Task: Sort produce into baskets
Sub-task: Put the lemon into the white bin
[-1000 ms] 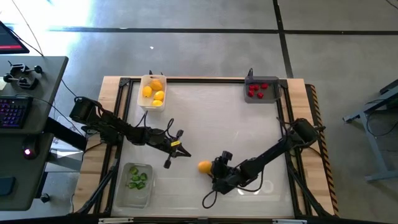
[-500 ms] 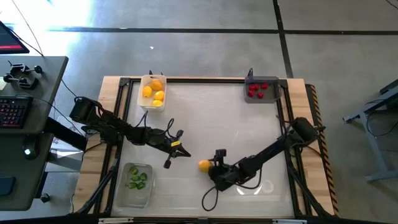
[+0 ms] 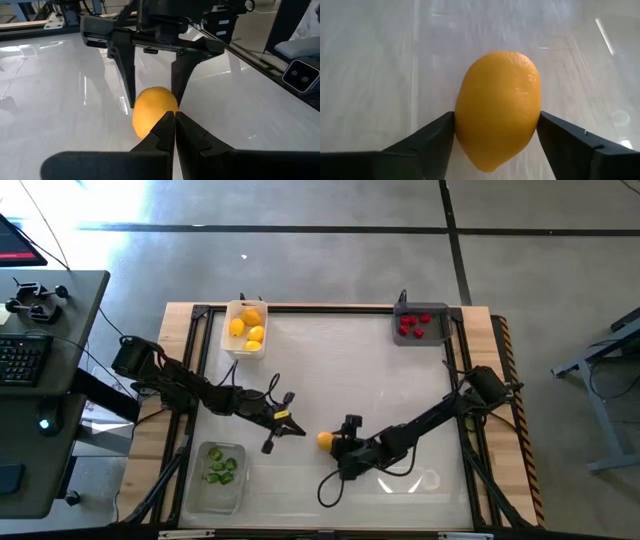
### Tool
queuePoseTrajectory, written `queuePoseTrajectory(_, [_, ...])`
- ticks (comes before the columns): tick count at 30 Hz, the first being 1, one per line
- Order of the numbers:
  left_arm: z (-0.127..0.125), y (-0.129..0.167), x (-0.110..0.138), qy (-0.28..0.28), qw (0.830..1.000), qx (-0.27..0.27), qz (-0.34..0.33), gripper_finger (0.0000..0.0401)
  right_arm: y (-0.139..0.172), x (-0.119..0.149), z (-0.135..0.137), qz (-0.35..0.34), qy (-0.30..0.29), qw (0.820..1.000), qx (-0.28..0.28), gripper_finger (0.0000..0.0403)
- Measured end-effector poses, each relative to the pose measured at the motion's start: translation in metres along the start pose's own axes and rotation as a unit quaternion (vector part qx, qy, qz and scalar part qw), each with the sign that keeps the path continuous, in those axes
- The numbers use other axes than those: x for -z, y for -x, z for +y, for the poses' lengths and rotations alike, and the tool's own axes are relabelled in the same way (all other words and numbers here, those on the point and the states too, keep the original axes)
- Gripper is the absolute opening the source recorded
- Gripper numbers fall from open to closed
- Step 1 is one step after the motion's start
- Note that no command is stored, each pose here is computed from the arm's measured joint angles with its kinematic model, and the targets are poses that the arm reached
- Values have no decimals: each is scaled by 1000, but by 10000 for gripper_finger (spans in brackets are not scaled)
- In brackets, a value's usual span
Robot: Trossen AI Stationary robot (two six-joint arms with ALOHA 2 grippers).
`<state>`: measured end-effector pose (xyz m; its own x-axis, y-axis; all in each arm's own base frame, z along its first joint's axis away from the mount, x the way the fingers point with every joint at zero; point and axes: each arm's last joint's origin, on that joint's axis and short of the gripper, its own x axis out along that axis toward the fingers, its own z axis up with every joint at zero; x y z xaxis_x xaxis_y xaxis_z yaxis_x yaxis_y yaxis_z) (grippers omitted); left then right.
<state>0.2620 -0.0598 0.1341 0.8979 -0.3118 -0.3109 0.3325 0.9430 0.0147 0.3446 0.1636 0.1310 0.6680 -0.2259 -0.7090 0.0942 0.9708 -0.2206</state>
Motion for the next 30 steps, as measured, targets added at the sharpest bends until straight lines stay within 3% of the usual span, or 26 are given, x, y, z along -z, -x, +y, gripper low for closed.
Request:
queuePoseTrajectory(8, [0,0,0,-1,1000,0,0,0,-2,-1,-4,-1,-24,1000,10,191])
queuePoseTrajectory(12, [-1,0,0,-9,1000,1,0,0,-2,-2,-4,-4,-26,1000,10,188])
queuePoseTrajectory(17, [-9,-1,-1,-61,998,-29,2,7,8,-12,-7,-31,-63,998,0,188])
queuePoseTrajectory(23, [-26,-4,-6,-133,989,-63,0,43,33,-29,-19,-54,-109,993,-12,188])
queuePoseTrajectory(30, [-48,-7,-17,-191,974,-119,-7,118,39,-38,-24,-60,-132,987,-66,188])
